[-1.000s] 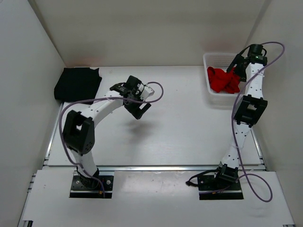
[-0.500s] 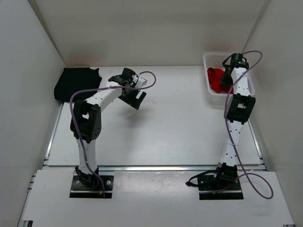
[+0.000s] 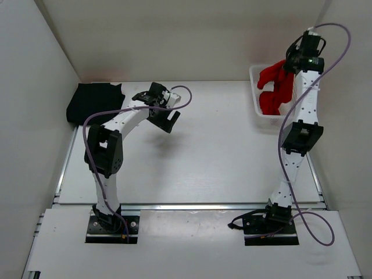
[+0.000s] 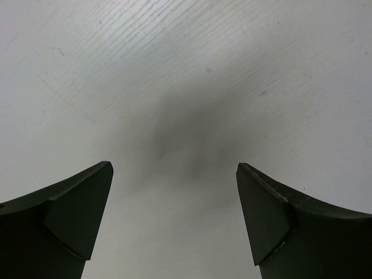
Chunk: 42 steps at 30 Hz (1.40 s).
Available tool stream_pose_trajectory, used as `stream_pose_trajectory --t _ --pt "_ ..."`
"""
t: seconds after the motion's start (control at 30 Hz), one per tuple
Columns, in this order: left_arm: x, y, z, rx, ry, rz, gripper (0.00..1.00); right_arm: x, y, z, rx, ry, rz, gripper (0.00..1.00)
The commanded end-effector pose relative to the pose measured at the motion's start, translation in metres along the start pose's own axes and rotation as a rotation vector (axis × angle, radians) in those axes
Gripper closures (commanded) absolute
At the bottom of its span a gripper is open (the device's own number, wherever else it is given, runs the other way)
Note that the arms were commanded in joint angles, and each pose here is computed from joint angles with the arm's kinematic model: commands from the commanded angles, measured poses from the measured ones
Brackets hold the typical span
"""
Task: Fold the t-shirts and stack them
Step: Grab crumpled tshirt from bin with the right arm, then move the tshirt to the center of the board, then flatten out the tshirt
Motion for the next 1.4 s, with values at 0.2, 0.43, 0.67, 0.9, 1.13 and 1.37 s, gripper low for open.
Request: stream_pose_trajectory --t 0.2,0.43,0.67,0.9,1.13,1.37 --pt "-0.050 0.081 0.010 -0.111 -0.016 -0.265 0.01 -0.221 0.312 0.094 -0.239 0.148 -0.905 1.00" --pt "-0.070 0.152 0.055 -0.344 0.030 -0.437 0.01 -0.219 0.446 0.215 -0.649 0.180 -1.145 1.00" --pt "-0.061 0.200 0.135 -0.543 0.240 -0.521 0.02 -0.165 0.426 0.322 -0.921 0.114 -0.928 1.00" --pt "-0.062 0.224 0.169 -0.599 0.243 -0.558 0.02 -0.086 0.290 0.351 -0.785 -0.083 -0.411 0.83" --pt "-0.049 0.165 0.112 -0.315 0.111 -0.408 0.01 0.024 0.164 0.287 -0.533 -0.036 0.001 0.29" --pt "0.051 0.109 0.014 0.110 -0.032 -0.109 0.12 -0.001 0.170 0.250 -0.499 0.200 -0.177 0.01"
Point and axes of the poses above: each gripper's point midway between its finger pads, its own y axis back along the fingers, its own z axis along the line the jaws close on, x = y × z, the point moved 1 cm from there along y, back along the fingers, and after that the axes turned 11 degrees about y, right-handed, at the moved point
